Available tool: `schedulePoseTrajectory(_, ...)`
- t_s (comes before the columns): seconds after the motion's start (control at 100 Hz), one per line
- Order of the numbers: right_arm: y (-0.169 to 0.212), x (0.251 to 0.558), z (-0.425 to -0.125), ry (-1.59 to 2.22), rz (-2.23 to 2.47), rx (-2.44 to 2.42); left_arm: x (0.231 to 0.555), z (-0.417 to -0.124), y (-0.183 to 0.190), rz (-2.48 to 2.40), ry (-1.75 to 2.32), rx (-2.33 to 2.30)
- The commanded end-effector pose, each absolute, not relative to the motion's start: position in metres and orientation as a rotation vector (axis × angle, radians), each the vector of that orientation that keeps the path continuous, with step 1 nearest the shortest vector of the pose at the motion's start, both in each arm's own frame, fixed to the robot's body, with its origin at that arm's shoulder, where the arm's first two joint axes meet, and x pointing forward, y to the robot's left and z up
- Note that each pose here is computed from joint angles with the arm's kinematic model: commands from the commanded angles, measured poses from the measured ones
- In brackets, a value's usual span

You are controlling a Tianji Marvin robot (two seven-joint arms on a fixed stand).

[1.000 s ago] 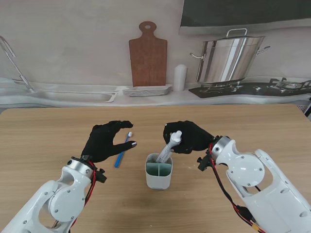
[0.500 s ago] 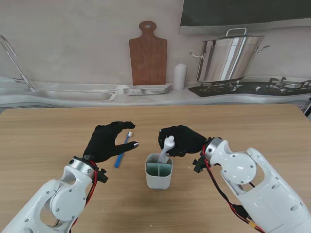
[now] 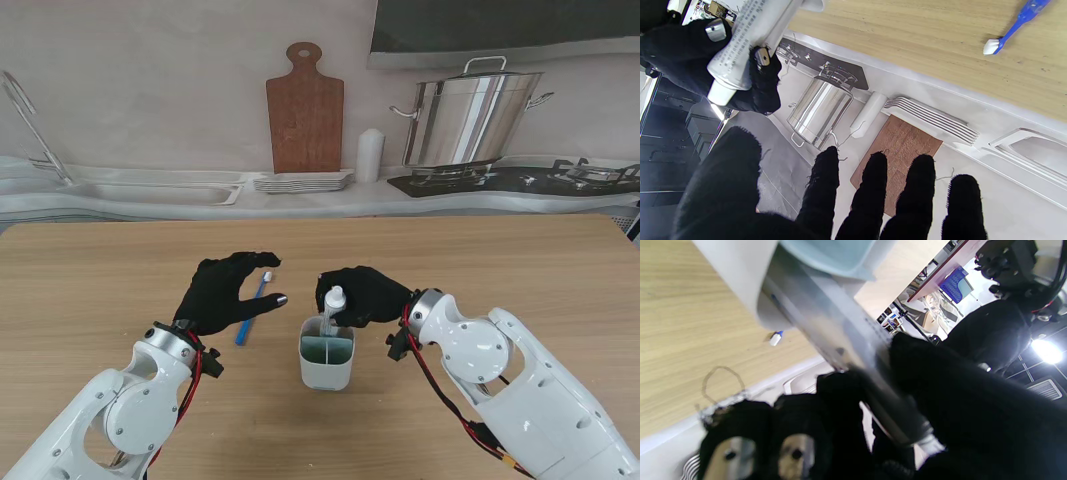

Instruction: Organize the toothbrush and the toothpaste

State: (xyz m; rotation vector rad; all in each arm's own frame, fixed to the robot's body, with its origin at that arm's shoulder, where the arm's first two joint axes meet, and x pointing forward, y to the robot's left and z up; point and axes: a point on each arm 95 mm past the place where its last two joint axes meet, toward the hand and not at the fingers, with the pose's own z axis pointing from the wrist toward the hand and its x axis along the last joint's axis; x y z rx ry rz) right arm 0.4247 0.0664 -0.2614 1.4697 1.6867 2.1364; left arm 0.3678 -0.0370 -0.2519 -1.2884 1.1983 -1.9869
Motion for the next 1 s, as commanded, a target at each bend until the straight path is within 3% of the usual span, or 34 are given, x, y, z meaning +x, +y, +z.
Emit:
schedulePoseTrajectory(0.0,0.074,0.424,-0.261,1.673,2.150,1.468,0.366,-0.250,-0.040,-1.994,1.214,-1.288)
schedulePoseTrajectory(0.44,0.083,0.425,-0.267,1.584,2.183,1.428,0.366,-0.251,-0.040,-1.994,1.221,-1.290)
schedulePoseTrajectory(0.99,0.063,0.425,-0.274,1.597,2.134,1.443,0.367,-0.252,-0.042,-1.993,1.244,-1.292)
